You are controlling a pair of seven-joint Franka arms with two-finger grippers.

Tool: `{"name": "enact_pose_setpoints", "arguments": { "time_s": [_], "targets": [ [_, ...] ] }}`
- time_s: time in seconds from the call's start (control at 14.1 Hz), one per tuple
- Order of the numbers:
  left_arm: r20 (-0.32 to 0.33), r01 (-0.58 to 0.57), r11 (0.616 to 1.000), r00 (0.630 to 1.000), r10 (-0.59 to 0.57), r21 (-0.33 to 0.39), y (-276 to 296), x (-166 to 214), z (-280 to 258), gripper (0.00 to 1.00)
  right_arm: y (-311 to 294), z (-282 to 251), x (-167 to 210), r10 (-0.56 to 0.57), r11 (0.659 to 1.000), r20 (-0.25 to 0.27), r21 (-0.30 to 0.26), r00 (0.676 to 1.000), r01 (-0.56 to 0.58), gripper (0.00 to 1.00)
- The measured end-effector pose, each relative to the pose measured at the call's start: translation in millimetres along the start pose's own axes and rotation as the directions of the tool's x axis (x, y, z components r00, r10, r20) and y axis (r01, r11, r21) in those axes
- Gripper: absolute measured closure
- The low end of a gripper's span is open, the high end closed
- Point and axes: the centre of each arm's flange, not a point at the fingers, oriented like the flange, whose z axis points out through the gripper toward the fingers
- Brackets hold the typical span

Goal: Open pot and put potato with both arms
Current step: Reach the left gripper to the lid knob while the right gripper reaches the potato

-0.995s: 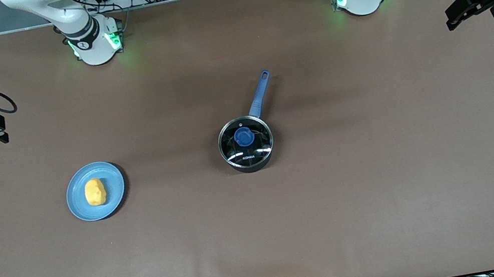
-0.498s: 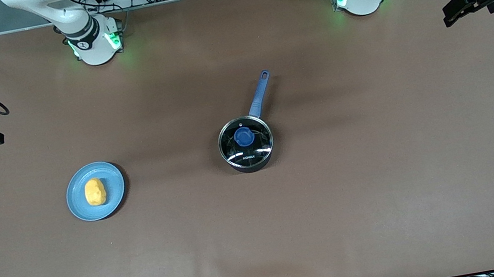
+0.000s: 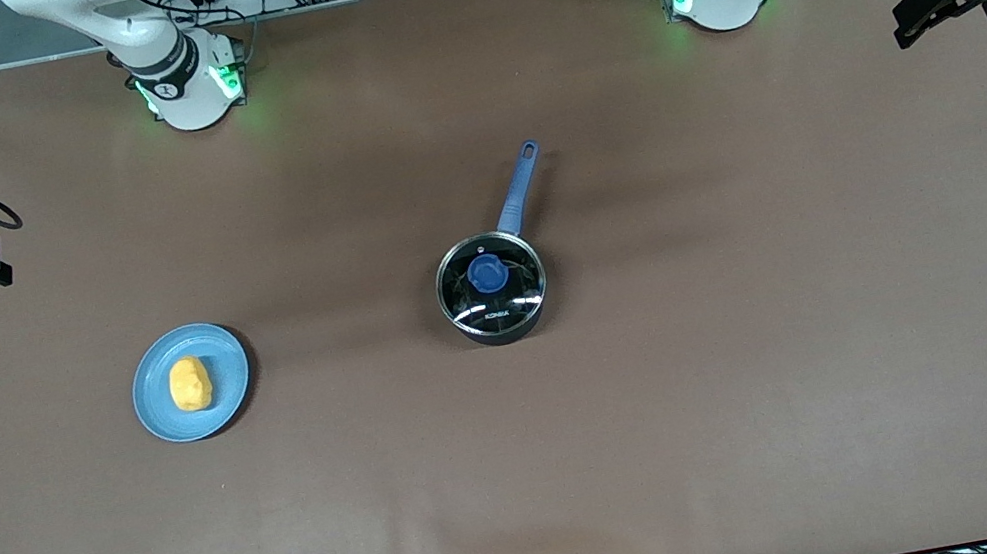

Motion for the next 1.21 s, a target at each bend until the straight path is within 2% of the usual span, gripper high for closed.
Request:
{"name": "enact_pose_setpoints", "arguments": {
  "time_s": [0.43, 0.71, 1.07, 1.21],
  "targets": [
    [-0.035, -0.045, 0.999, 0.998, 0.045, 0.002, 23, -7, -15, 0.00, -1, 9, 5, -0.018, 1.000, 0.014, 0.001, 1.000, 0.018, 0.00],
    [-0.015, -0.091, 0.996, 0.996, 0.091, 0.006, 47, -1, -2, 0.00, 0, 17, 9, -0.028, 1.000, 0.027, 0.002, 0.999, 0.028, 0.00],
    [-0.027, -0.238, 0.971, 0.971, 0.238, -0.009, 152, 29, 47, 0.00, 8, 42, 17, -0.019, 1.000, 0.073, 0.005, 0.997, 0.018, 0.00],
    [-0.049, -0.214, 0.976, 0.976, 0.212, -0.030, 202, 39, 72, 0.00, 8, 65, 22, -0.022, 1.000, 0.102, 0.007, 0.995, 0.021, 0.00]
  ]
}}
